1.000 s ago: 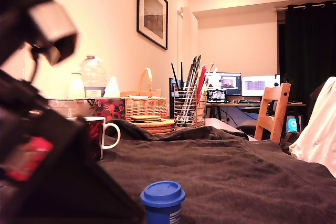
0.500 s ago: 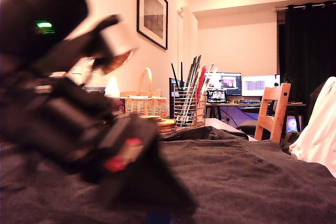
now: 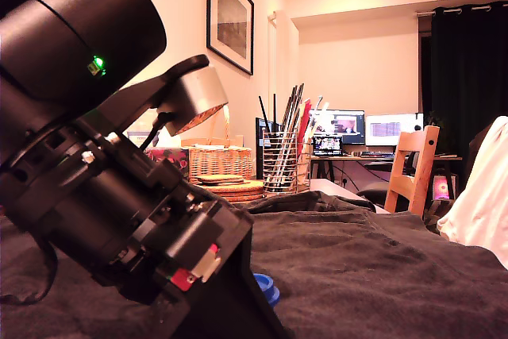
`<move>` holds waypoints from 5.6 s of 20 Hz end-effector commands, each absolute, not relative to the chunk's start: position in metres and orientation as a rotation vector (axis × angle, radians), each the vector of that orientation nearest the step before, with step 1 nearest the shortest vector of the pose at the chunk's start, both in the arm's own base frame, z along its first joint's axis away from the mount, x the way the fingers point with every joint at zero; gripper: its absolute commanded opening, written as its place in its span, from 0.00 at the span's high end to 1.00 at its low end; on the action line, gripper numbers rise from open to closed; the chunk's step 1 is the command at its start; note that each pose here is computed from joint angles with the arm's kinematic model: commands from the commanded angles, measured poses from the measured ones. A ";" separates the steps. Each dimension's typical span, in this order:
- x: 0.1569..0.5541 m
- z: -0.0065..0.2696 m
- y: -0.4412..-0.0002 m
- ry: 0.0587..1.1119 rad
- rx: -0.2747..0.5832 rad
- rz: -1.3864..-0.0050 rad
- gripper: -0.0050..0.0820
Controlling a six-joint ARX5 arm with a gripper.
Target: Pick up the coffee capsules on the table and drop them inside the coffee cup
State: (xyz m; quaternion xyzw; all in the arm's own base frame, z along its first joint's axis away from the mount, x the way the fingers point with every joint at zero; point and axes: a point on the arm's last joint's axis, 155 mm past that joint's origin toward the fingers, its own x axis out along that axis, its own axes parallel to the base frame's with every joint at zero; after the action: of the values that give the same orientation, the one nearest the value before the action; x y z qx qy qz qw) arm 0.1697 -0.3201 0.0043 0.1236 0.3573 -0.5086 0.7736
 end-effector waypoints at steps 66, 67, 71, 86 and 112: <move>0.412 0.164 -0.139 0.401 -0.038 -0.464 0.66; 0.416 0.160 -0.141 0.426 -0.030 -0.471 0.66; 0.432 0.142 -0.150 0.525 -0.031 -0.494 0.66; 0.431 0.076 -0.152 0.787 -0.027 -0.500 0.66; 0.419 0.116 -0.169 0.839 -0.074 -0.586 0.75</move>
State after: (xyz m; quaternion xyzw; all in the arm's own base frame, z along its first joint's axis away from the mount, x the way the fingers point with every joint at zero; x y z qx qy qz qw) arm 0.4230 -0.1668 0.1049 -0.0338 0.4100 -0.2750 0.8690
